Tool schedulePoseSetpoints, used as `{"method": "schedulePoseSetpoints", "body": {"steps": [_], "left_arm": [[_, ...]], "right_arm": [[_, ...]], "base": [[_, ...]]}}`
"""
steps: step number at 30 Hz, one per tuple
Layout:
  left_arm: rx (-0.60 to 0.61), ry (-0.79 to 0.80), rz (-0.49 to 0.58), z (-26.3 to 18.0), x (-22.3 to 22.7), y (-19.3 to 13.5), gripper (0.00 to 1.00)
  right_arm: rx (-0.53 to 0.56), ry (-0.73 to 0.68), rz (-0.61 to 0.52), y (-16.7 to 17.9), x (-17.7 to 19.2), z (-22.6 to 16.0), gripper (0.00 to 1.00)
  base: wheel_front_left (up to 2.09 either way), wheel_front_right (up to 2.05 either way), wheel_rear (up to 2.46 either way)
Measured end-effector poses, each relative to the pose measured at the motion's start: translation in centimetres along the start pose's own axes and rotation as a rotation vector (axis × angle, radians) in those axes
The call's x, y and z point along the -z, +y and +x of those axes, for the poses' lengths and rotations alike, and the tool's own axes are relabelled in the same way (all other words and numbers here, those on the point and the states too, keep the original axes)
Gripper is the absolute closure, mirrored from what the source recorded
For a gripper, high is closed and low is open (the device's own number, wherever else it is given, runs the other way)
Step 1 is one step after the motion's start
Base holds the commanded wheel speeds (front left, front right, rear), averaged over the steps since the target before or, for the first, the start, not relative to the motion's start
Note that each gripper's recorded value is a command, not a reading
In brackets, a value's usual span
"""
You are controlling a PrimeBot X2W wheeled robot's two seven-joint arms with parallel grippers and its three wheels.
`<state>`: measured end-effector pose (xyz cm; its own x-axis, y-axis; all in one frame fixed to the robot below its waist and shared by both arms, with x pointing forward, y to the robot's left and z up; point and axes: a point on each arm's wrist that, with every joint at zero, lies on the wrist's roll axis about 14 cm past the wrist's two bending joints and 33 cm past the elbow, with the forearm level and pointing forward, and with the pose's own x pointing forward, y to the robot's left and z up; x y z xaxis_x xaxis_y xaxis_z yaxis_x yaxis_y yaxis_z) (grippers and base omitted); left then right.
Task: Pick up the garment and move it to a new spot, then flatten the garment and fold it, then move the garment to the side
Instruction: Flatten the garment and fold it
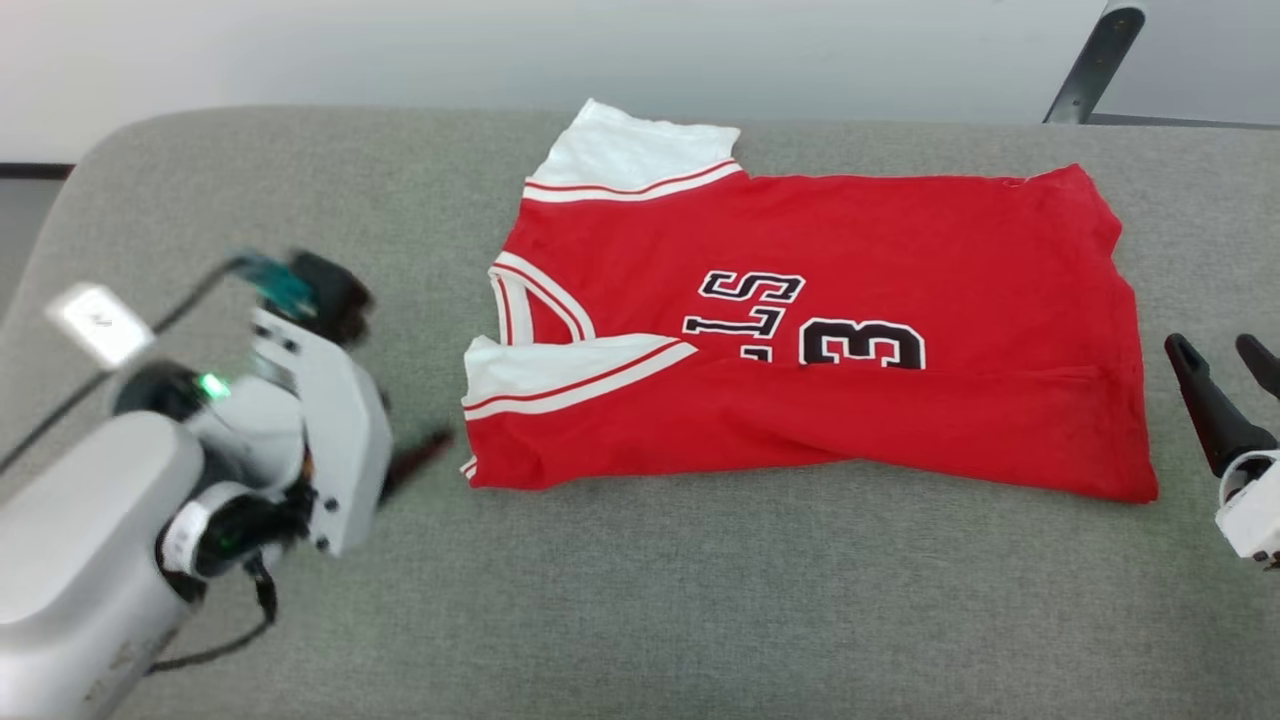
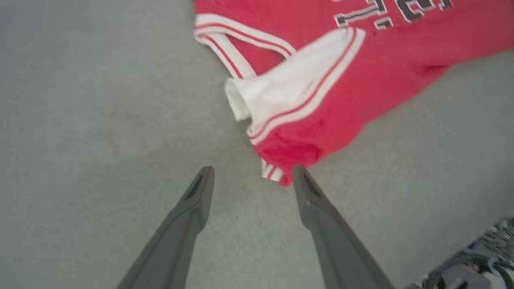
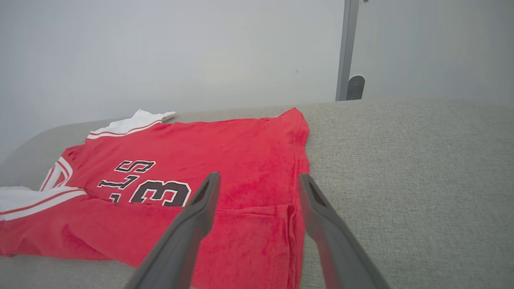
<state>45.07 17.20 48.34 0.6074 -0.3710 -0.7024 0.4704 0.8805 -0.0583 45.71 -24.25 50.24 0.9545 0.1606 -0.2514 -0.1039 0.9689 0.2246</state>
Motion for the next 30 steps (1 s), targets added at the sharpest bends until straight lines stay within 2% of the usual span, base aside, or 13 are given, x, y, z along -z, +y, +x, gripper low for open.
{"method": "schedulePoseSetpoints", "body": {"steps": [3, 5, 12, 22, 25, 26, 27, 28, 30], "left_arm": [[0.044, 0.180, -0.044, 0.3, 2.4, -1.4, 0.00], [0.057, 0.233, -0.078, 0.7, 2.8, -1.8, 0.00], [0.075, 0.270, -0.183, 4.1, 3.1, -2.1, 0.00], [0.133, 0.337, -0.239, 8.5, 4.6, -2.9, 0.01], [0.141, 0.348, -0.242, 9.0, 4.8, -2.9, 0.51], [0.144, 0.350, -0.242, 9.1, 4.9, -3.0, 0.62], [0.146, 0.352, -0.241, 9.2, 4.9, -3.0, 0.85], [0.148, 0.348, -0.243, 9.2, 4.9, -3.0, 1.00], [0.153, 0.346, -0.250, 9.2, 4.9, -2.9, 1.00]], "right_arm": [[-0.005, -0.007, 0.001, 0.2, -0.3, -0.2, 0.00], [-0.003, -0.007, 0.004, 0.2, -0.2, -0.3, 0.00], [0.025, 0.011, 0.011, -0.8, 0.4, -0.4, 0.00], [0.091, 0.024, 0.015, -3.2, 0.8, -1.0, 0.00], [0.104, 0.029, 0.013, -3.6, 0.9, -1.2, 0.00], [0.106, 0.040, 0.009, -3.7, 1.0, -1.3, 0.00], [0.103, 0.058, 0.001, -3.7, 1.2, -1.4, 0.00], [0.095, 0.088, -0.011, -3.5, 1.6, -1.4, 0.00], [0.074, 0.182, -0.046, -3.1, 2.8, -1.6, 0.00]], "base": [[0.00, 0.00, 0.00], [0.00, 0.00, 0.00], [0.00, 0.00, 0.00], [0.00, 0.00, 0.00], [0.00, 0.00, 0.00], [0.00, 0.00, 0.00], [0.00, 0.00, 0.00], [0.00, 0.00, 0.00], [0.00, 0.00, 0.00]]}}
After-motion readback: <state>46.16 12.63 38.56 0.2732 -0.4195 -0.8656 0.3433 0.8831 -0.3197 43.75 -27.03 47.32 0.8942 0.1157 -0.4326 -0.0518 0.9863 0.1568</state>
